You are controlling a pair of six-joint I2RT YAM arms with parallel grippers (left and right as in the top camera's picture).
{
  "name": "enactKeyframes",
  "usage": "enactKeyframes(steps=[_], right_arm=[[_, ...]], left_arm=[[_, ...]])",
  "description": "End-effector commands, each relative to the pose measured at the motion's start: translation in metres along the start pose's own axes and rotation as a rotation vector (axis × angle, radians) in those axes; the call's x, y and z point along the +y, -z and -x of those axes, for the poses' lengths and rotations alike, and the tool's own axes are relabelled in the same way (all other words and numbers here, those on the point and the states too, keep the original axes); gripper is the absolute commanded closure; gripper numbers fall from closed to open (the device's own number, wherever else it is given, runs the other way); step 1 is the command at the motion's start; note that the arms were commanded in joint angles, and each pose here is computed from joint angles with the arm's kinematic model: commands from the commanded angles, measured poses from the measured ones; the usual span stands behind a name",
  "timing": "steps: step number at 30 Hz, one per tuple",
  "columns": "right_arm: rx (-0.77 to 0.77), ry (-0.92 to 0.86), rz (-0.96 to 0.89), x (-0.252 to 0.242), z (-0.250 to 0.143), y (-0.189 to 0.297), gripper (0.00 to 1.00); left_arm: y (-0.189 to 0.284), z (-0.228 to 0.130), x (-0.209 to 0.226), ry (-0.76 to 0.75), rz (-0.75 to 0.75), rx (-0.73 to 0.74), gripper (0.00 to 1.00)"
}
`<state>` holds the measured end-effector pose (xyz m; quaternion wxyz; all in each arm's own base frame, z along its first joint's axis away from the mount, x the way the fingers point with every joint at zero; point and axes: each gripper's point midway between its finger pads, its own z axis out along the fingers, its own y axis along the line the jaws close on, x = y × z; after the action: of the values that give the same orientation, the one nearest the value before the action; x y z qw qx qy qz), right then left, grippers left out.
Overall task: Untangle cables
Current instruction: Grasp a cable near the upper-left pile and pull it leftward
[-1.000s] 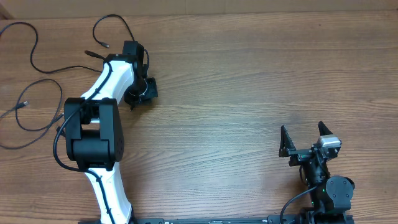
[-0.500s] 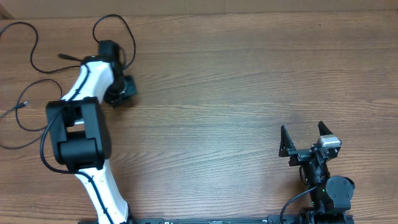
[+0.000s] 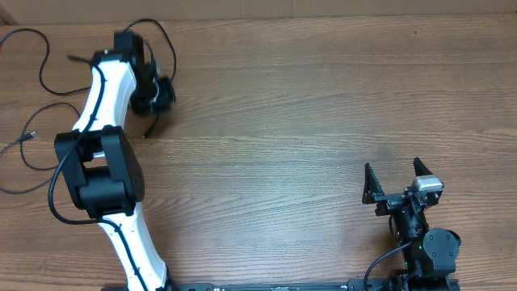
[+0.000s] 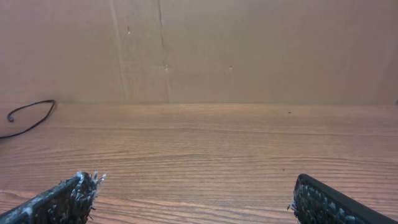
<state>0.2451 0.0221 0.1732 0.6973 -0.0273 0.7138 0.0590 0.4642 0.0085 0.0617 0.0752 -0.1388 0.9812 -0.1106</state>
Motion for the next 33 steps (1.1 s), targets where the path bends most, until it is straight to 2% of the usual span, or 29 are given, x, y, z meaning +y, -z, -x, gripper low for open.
enactKeyframes(steps=[1,4,8,10,13,15,20,29,33], right_arm=[[-0.003,0.006,-0.011,-0.002,-0.002,0.000,0.00],[-0.003,0.006,-0.011,-0.002,-0.002,0.000,0.00],[-0.003,0.006,-0.011,-0.002,-0.002,0.000,0.00],[-0.003,0.006,-0.010,-0.002,-0.002,0.000,0.00],[-0.003,0.006,-0.010,-0.002,-0.002,0.000,0.00],[-0.003,0.006,-0.011,-0.002,-0.002,0.000,0.00],[-0.003,0.006,-0.011,-0.002,-0.002,0.000,0.00],[-0.003,0.006,-0.011,-0.002,-0.002,0.000,0.00],[-0.003,0.006,-0.011,-0.002,-0.002,0.000,0.00]], left_arm=[[0.067,0.019,-0.058,-0.080,-0.140,-0.134,0.96],[0.105,0.027,-0.075,-0.099,-0.138,-0.231,0.96],[0.134,0.034,-0.067,-0.095,-0.045,-0.324,0.94],[0.137,0.032,-0.049,-0.075,0.052,-0.329,0.91],[0.136,0.021,0.002,-0.025,0.279,-0.280,0.93],[0.131,0.016,0.025,-0.027,0.358,-0.236,0.96],[0.109,0.011,0.069,-0.021,0.397,-0.143,0.96],[0.102,0.018,0.168,0.126,0.428,-0.124,0.96],[0.074,0.012,0.194,0.144,0.329,-0.055,0.96]])
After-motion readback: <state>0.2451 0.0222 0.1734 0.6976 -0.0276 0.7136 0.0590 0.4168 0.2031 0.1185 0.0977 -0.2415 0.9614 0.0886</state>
